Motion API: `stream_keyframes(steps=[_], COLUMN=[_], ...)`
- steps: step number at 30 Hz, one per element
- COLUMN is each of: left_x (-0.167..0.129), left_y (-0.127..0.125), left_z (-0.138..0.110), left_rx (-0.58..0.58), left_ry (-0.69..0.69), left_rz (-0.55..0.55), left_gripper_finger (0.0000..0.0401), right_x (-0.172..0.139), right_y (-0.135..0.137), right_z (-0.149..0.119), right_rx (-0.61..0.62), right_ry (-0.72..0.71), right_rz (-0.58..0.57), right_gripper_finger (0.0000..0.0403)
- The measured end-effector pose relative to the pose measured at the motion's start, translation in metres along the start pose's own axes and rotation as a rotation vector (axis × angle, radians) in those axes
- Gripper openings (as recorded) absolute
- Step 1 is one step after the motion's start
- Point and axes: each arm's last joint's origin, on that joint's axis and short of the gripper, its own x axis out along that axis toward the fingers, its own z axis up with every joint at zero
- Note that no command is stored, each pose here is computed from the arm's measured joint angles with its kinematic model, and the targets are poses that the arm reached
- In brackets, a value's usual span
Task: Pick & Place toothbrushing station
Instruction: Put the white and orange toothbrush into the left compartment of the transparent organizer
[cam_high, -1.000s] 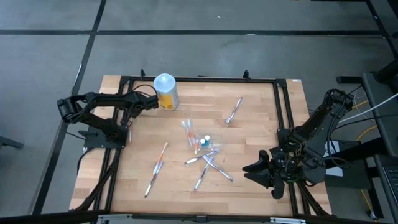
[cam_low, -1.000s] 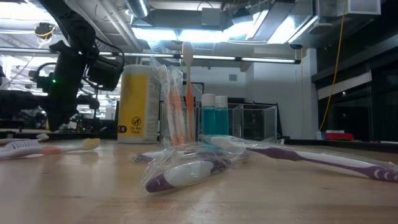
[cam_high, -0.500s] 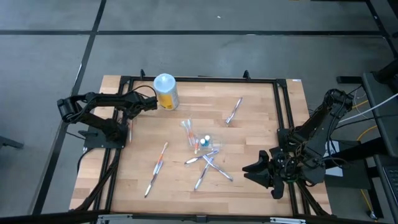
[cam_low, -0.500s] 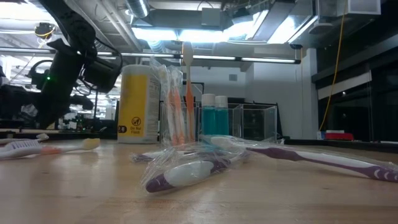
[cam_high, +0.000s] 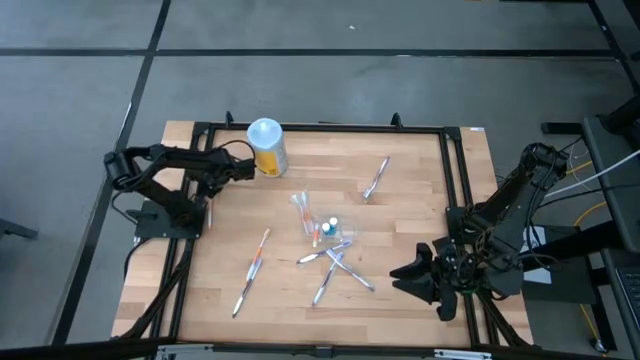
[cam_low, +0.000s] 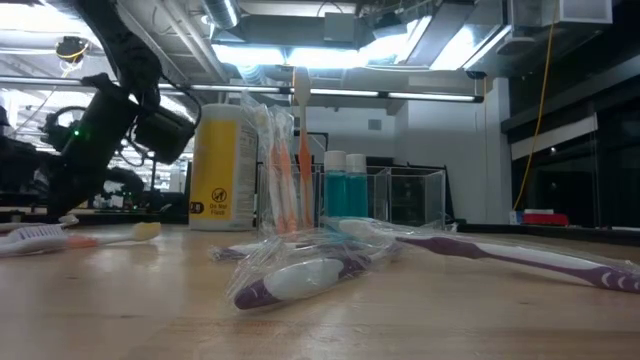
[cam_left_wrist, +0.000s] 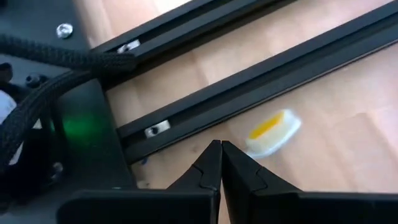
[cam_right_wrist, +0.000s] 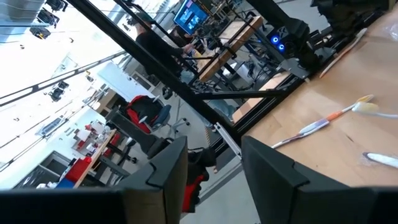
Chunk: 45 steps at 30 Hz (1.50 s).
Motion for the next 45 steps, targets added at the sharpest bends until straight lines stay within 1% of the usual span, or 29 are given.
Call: stream_keyframes(steps=[5, 11, 14, 20, 24, 28, 30, 33, 36, 37, 39, 43, 45], left_x=[0.008, 0.011, 0.007, -0.005, -0.021, -0.042, -0.054, -0.071, -0.094, -0.099, -0.102, -0.121, -0.124], left_y=[-0.003, 0.002, 0.006, 0.022, 0.026, 0.026, 0.027, 0.03, 0.039, 0.044, 0.053, 0.067, 0.073], left_z=[-0.015, -0.034, -0.041, -0.057, -0.071, -0.088, -0.099, -0.119, -0.146, -0.152, -0.159, -0.179, -0.182], left_rx=[0.045, 0.13, 0.181, 0.285, 0.339, 0.369, 0.382, 0.409, 0.462, 0.487, 0.535, 0.58, 0.598], left_ry=[0.001, -0.053, -0.075, -0.046, 0.015, 0.104, 0.165, 0.255, 0.357, 0.357, 0.314, 0.361, 0.347], left_rz=[0.023, 0.014, 0.005, -0.031, -0.068, -0.153, -0.221, -0.335, -0.439, -0.45, -0.44, -0.519, -0.542], left_gripper_finger=[0.0003, 0.0002, 0.0003, 0.0002, 0.0003, 0.0002, 0.0002, 0.0003, 0.0002, 0.0002, 0.0002, 0.0002, 0.0002], right_x=[-0.003, -0.003, -0.003, -0.003, -0.003, -0.003, -0.003, -0.003, -0.003, -0.003, -0.003, -0.003, -0.003], right_y=[0.002, 0.002, 0.002, 0.002, 0.002, 0.002, 0.002, 0.002, 0.004, 0.005, 0.006, 0.008, 0.007], right_z=[-0.002, -0.002, -0.002, -0.002, -0.002, -0.002, -0.002, -0.002, 0.0, 0.001, 0.002, 0.004, 0.005], right_rx=[0.0, 0.0, -0.001, -0.028, -0.047, -0.058, -0.063, -0.073, -0.081, -0.085, -0.095, -0.111, -0.12], right_ry=[0.011, 0.013, 0.013, 0.011, 0.01, 0.009, 0.009, 0.006, -0.017, -0.026, -0.043, -0.061, -0.072], right_rz=[0.009, 0.011, 0.011, 0.01, 0.01, 0.01, 0.011, 0.011, 0.014, 0.015, 0.018, 0.024, 0.013], right_gripper_finger=[0.0155, 0.0155, 0.0155, 0.0155, 0.0155, 0.0155, 0.0155, 0.0155, 0.0155, 0.0155, 0.0155, 0.0155, 0.0155])
